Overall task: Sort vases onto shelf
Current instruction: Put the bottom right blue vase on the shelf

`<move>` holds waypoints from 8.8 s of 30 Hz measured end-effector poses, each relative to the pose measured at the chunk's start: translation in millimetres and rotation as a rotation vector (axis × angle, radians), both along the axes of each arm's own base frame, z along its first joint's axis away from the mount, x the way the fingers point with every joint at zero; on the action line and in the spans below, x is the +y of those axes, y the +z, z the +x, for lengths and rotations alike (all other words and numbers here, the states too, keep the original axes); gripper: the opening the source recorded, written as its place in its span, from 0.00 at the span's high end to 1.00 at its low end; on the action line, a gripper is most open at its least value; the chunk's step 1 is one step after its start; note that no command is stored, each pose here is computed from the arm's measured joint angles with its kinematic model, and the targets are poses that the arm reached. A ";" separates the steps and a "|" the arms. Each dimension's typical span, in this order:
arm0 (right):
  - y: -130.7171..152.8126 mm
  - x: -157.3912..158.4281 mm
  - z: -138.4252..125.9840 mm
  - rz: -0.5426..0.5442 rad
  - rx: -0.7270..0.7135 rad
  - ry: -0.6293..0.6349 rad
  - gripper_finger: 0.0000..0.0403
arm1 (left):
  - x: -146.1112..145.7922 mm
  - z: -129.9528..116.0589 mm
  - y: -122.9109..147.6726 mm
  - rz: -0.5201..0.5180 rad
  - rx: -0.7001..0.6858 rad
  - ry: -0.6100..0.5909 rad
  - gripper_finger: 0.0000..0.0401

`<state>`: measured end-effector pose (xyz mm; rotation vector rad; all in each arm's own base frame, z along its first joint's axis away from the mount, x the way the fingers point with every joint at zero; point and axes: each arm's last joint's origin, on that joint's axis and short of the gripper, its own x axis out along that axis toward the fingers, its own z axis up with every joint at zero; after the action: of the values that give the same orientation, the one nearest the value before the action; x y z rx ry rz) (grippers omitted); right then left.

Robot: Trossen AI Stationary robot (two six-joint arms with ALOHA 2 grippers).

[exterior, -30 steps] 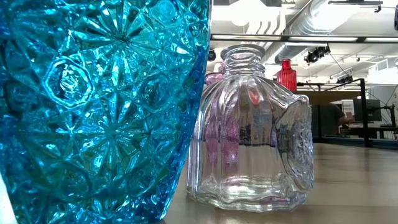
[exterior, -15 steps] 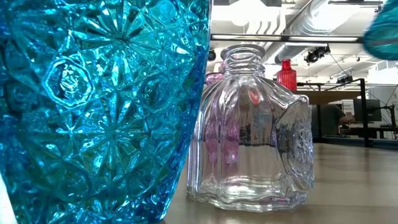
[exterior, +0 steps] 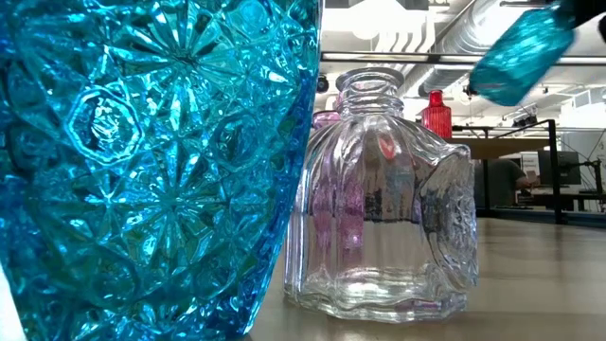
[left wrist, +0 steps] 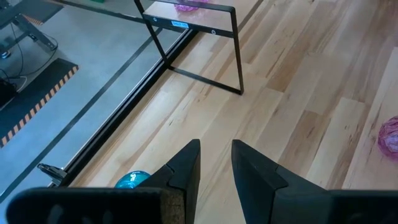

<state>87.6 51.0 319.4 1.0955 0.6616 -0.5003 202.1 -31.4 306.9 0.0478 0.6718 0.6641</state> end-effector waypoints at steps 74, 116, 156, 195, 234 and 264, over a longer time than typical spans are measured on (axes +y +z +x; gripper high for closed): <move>156.1 -128.9 11.7 -0.739 0.535 -0.462 1.00 | -0.1 0.0 0.1 0.009 0.009 -0.010 0.79; 76.2 -211.8 33.6 -0.254 0.781 -0.452 1.00 | -0.9 0.2 -0.6 -0.022 0.017 -0.034 0.79; 60.1 -218.4 45.4 -0.225 0.751 -0.536 1.00 | -2.0 0.4 -1.4 -0.051 0.031 -0.065 0.79; 48.9 -224.5 45.5 -0.192 0.733 -0.503 1.00 | -2.0 0.5 -1.6 -0.051 0.031 -0.066 0.79; 62.2 -216.3 41.1 -0.178 0.760 -0.539 1.00 | -2.0 0.5 -1.6 -0.051 0.031 -0.065 0.79; 52.4 -211.2 47.7 -0.193 0.811 -0.509 1.00 | -2.0 0.5 -1.6 -0.051 0.031 -0.065 0.79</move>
<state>135.4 -160.2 371.9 0.8495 1.0060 -1.4604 202.6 -33.5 305.3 0.0326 0.7140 0.5841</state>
